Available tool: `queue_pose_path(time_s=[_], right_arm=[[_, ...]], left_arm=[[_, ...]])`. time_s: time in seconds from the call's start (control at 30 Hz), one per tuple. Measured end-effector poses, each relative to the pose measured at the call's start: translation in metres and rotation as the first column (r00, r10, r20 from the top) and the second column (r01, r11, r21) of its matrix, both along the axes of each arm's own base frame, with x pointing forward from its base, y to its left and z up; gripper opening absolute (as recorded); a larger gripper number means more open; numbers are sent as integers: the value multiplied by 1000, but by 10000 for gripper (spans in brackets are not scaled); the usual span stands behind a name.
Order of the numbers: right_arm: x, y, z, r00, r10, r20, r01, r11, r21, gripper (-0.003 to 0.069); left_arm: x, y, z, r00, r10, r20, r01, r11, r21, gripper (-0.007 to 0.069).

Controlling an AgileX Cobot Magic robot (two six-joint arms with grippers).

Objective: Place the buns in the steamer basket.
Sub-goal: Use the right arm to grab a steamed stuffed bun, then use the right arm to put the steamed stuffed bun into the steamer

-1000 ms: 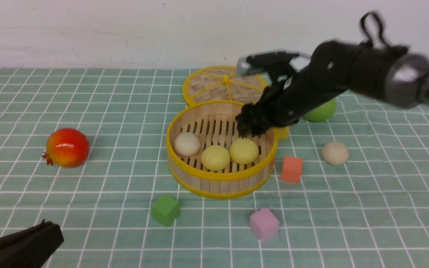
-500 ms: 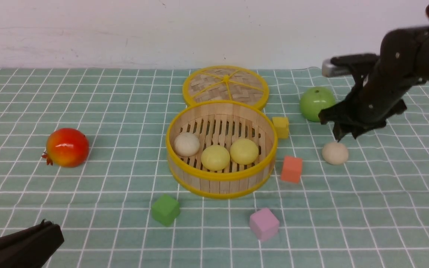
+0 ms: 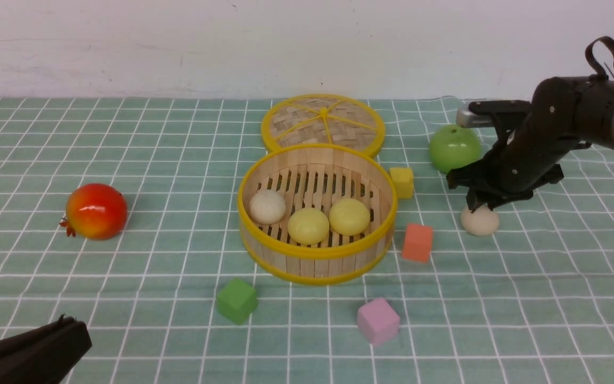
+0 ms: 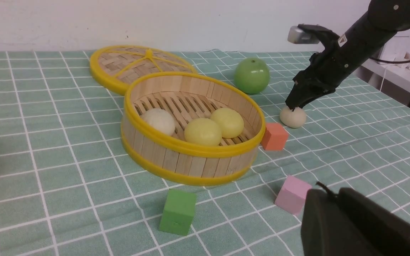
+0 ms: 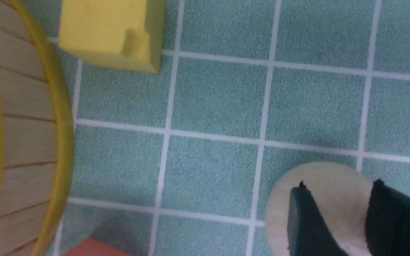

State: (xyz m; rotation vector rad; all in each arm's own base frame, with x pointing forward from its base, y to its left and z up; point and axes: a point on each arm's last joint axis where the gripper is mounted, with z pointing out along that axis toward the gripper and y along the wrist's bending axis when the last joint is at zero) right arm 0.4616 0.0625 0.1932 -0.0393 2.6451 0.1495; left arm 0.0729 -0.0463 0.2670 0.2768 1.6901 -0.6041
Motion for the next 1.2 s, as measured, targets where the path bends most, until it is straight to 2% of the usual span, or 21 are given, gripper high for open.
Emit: queue_pose_path(time_s=[0.3,0.4,0.43,0.47,0.53,0.57,0.73,0.8,0.93,0.97,1.03,1.2], right_arm=[[4,-1,-11,1000,6,1,-6,1000,-22,244],[4,-1,-11,1000,7,2,-7,1000,-22,192],[4,-1,-11,1000,12,2,-12,1000,-25,155],[4,-1,-11,1000,13,2,-13,1000,-26,155],[4,-1,-11,999,38,6,-38,998,-40,45],[4,-2,-10,999,45,6,-44,998,-43,12],[-2,-1,7,999,53,14,-52,998,-41,3],[-8,5,32,995,75,59,-73,997,-30,3],[-26,41,86,955,195,225,-207,978,31,3],[-27,44,88,953,195,234,-209,977,39,3],[-36,79,107,905,250,344,-297,950,92,4],[-36,129,93,850,294,437,-376,919,114,13]], left_arm=[[0,0,0,1000,0,0,0,1000,0,39],[0,0,0,1000,0,0,0,1000,0,41],[0,0,0,1000,0,0,0,1000,0,43],[0,0,0,1000,0,0,0,1000,0,43],[0,0,0,1000,0,0,0,1000,0,48],[0,0,0,1000,0,0,0,1000,0,50],[0,0,0,1000,0,-1,0,1000,0,55],[0,0,0,1000,0,-1,0,1000,0,56],[0,0,0,1000,0,-1,0,1000,0,56],[0,0,0,1000,0,-1,0,1000,0,56],[0,0,0,1000,0,-1,0,1000,0,56],[0,0,0,1000,0,-1,0,1000,0,56]])
